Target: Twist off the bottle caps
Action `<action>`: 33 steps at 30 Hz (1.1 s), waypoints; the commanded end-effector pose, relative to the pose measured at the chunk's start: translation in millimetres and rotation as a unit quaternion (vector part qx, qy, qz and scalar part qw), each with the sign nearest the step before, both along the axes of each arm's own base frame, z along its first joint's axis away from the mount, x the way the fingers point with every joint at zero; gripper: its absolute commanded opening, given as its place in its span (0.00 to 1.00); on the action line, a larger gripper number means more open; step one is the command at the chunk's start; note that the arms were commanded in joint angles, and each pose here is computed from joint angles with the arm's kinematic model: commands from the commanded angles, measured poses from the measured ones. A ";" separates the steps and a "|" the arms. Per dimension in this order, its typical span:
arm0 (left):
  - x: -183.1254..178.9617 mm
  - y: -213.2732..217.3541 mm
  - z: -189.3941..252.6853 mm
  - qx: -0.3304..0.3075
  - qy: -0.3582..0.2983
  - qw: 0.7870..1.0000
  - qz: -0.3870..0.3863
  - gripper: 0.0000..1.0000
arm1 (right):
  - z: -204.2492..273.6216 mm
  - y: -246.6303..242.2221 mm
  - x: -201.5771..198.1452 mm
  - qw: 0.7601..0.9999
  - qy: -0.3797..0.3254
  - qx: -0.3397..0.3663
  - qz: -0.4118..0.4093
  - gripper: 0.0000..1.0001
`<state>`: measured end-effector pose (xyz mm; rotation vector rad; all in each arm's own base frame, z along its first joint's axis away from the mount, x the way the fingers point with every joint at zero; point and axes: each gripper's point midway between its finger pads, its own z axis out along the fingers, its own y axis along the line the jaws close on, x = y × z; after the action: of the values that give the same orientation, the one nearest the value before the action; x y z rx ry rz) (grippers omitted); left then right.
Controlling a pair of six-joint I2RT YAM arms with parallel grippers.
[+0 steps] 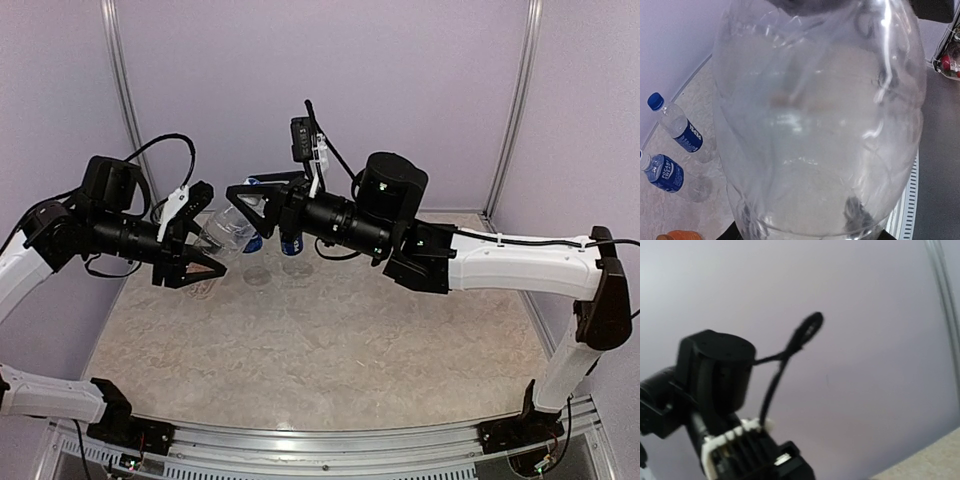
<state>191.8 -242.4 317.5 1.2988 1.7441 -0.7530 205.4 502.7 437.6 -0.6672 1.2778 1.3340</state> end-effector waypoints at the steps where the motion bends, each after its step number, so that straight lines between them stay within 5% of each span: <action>1: 7.9 11.9 -6.3 0.042 -0.049 0.998 0.019 0.50 | 0.5 -14.1 10.7 0.998 0.008 -0.045 -0.038 0.85; 3: 23.8 25.2 -8.2 0.090 -0.109 0.989 0.050 0.50 | -5.5 -26.2 12.7 0.994 0.015 -0.087 -0.058 0.98; 8: 84.0 65.2 16.2 0.212 -0.313 0.913 0.157 0.43 | -39.4 -56.2 21.3 0.973 0.077 -0.187 -0.107 0.99; 12: 100.6 75.1 36.7 0.261 -0.394 0.864 0.171 0.42 | -58.2 -56.5 24.9 0.964 0.115 -0.213 -0.112 0.99; 15: 105.3 74.2 46.6 0.279 -0.440 0.836 0.171 0.42 | -53.3 -49.4 23.6 0.971 0.132 -0.185 -0.073 0.93; 20: 97.9 62.4 39.9 0.313 -0.506 0.793 0.128 0.40 | -46.4 -33.9 29.3 0.975 0.149 -0.162 -0.017 0.71; 29: 95.6 61.9 39.0 0.314 -0.504 0.794 0.130 0.40 | -62.7 -11.9 29.9 0.971 0.165 -0.172 0.016 0.67; 33: 93.4 61.6 32.7 0.317 -0.502 0.796 0.121 0.40 | -57.9 -6.1 27.9 0.974 0.159 -0.159 0.031 0.51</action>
<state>288.0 -181.3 343.0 1.4530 1.2191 0.6763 236.3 489.6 366.5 -0.7284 1.8151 1.2729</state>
